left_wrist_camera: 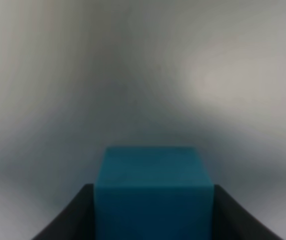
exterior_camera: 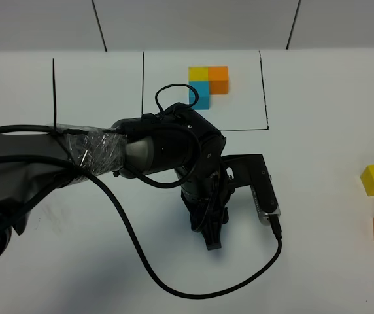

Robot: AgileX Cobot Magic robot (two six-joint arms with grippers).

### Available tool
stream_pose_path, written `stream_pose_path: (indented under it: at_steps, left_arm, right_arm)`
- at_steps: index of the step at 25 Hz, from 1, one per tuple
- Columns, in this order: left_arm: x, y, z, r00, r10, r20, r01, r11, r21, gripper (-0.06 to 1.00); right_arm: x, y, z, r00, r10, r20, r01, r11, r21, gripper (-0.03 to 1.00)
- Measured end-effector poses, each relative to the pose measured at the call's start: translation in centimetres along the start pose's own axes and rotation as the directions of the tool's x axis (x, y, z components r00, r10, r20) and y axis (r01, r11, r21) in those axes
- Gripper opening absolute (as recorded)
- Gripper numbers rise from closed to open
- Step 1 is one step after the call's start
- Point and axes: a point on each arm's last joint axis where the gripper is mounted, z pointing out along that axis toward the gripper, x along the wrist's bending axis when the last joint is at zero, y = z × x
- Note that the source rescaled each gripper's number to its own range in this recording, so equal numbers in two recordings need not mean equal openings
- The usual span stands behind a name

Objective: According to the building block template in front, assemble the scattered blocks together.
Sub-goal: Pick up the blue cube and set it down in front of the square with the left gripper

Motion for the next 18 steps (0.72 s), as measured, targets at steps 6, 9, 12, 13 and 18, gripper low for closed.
stream_pose_path:
  at_steps: [6, 9, 12, 13, 18]
  left_arm:
    - [0.0, -0.1, -0.1, 1.0, 0.0, 0.004, 0.0, 1.0, 0.006, 0.04]
    - [0.1, 0.2, -1.2, 1.0, -0.001, -0.006, 0.001, 1.0, -0.007, 0.4]
    - [0.5, 0.7, -4.3, 0.999, -0.011, -0.038, 0.009, 0.999, -0.053, 0.87]
    - [0.7, 0.9, -5.6, 0.999, -0.012, -0.053, 0.008, 0.998, -0.069, 0.93]
    - [1.0, 0.1, -13.7, 0.98, -0.002, -0.198, -0.031, 0.987, -0.16, 1.0]
  right_arm:
    - [0.0, 0.0, 0.0, 1.0, 0.0, 0.0, 0.0, 1.0, 0.0, 0.01]
    - [0.0, 0.0, 0.0, 1.0, 0.0, 0.0, 0.0, 1.0, 0.0, 0.01]
    - [0.0, 0.0, 0.0, 1.0, 0.0, 0.0, 0.0, 1.0, 0.0, 0.01]
    - [0.0, 0.0, 0.0, 1.0, 0.0, 0.0, 0.0, 1.0, 0.0, 0.01]
    - [0.0, 0.0, 0.0, 1.0, 0.0, 0.0, 0.0, 1.0, 0.0, 0.01]
